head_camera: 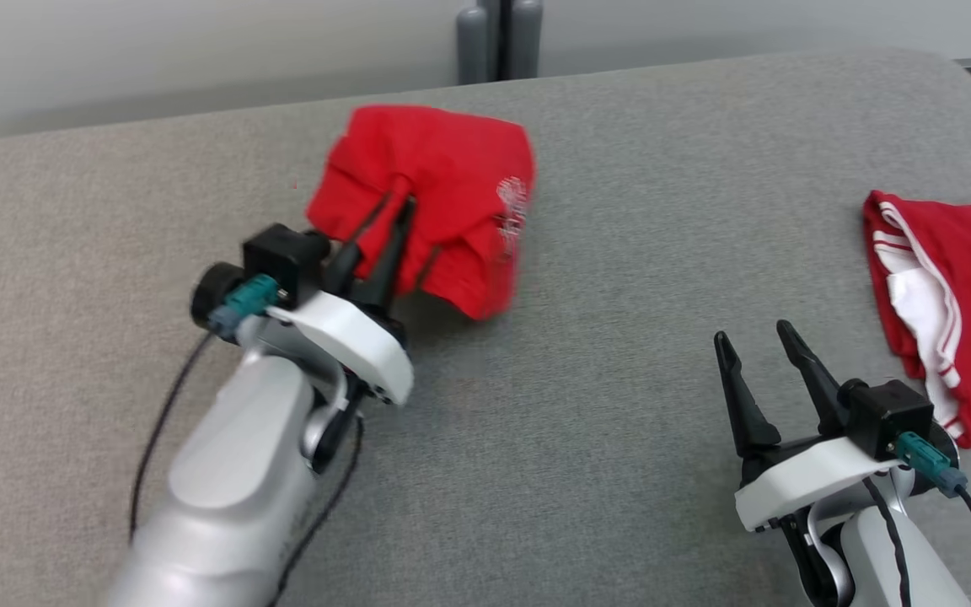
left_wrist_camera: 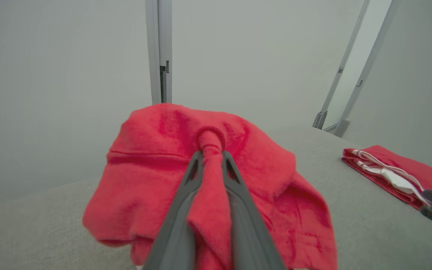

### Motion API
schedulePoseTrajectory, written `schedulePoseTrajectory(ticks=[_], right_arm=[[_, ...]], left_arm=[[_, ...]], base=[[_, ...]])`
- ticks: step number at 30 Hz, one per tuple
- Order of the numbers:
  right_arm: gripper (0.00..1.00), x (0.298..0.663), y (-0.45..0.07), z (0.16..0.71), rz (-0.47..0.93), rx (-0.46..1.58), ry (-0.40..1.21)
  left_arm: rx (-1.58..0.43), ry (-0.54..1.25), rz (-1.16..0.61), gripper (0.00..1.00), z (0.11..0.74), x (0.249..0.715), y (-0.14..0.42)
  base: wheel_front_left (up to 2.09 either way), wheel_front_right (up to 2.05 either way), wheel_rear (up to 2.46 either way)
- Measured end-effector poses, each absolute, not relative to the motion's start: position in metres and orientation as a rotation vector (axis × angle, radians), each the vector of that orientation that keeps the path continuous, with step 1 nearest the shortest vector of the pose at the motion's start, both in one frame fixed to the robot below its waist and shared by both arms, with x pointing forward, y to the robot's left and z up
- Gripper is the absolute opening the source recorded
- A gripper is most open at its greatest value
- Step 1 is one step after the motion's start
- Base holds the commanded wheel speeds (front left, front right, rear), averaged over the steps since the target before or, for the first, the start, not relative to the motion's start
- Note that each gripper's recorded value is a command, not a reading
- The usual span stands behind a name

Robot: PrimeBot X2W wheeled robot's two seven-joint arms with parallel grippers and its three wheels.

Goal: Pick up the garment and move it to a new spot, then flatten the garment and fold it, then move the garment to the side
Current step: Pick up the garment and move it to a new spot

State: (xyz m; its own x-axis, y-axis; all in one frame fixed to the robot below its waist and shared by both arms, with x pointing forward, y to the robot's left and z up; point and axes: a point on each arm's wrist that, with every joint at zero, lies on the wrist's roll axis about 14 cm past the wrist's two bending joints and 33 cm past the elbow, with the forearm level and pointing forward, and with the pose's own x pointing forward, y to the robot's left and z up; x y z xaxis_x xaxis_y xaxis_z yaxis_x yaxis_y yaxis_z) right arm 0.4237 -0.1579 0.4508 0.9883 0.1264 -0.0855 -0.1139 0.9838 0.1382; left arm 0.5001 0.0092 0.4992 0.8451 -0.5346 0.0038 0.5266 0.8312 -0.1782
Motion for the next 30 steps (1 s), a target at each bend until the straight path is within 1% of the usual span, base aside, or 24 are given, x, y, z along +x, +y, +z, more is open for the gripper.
schedulePoseTrajectory(ticks=[5,9,10,11,12,14,20,25,30], right_arm=[[1.00,0.410,-0.170,0.453,0.086,0.140,0.093],[1.00,0.403,-0.175,0.454,0.067,0.150,0.092],[1.00,0.402,-0.175,0.453,0.068,0.154,0.095],[1.00,0.401,-0.173,0.452,0.070,0.157,0.098],[1.00,0.401,-0.172,0.452,0.073,0.158,0.100],[1.00,0.401,-0.169,0.452,0.082,0.164,0.102],[1.00,0.398,-0.157,0.445,0.111,0.175,0.125],[1.00,0.400,-0.139,0.448,0.163,0.181,0.121],[1.00,0.402,-0.123,0.453,0.210,0.186,0.113]], left_arm=[[-0.206,0.084,-0.705,0.00,0.491,0.463,-0.043],[-0.205,0.122,-0.754,0.00,0.480,0.441,-0.058],[-0.200,0.141,-0.753,0.06,0.473,0.437,-0.057],[-0.192,0.163,-0.750,0.47,0.465,0.432,-0.055],[-0.188,0.186,-0.730,1.00,0.456,0.430,-0.051],[-0.181,0.223,-0.642,1.00,0.441,0.430,-0.031],[-0.185,0.254,-0.473,1.00,0.424,0.423,0.016],[-0.204,0.219,-0.321,1.00,0.428,0.415,0.063],[-0.212,0.196,-0.174,1.00,0.428,0.396,0.110]], base=[[0.00,0.00,0.00],[0.00,0.00,0.00],[0.00,0.00,0.00],[0.00,0.00,0.00],[0.00,0.00,0.00],[0.00,0.00,0.00],[0.00,0.00,0.00],[0.00,0.00,0.00],[0.00,0.00,0.00]])
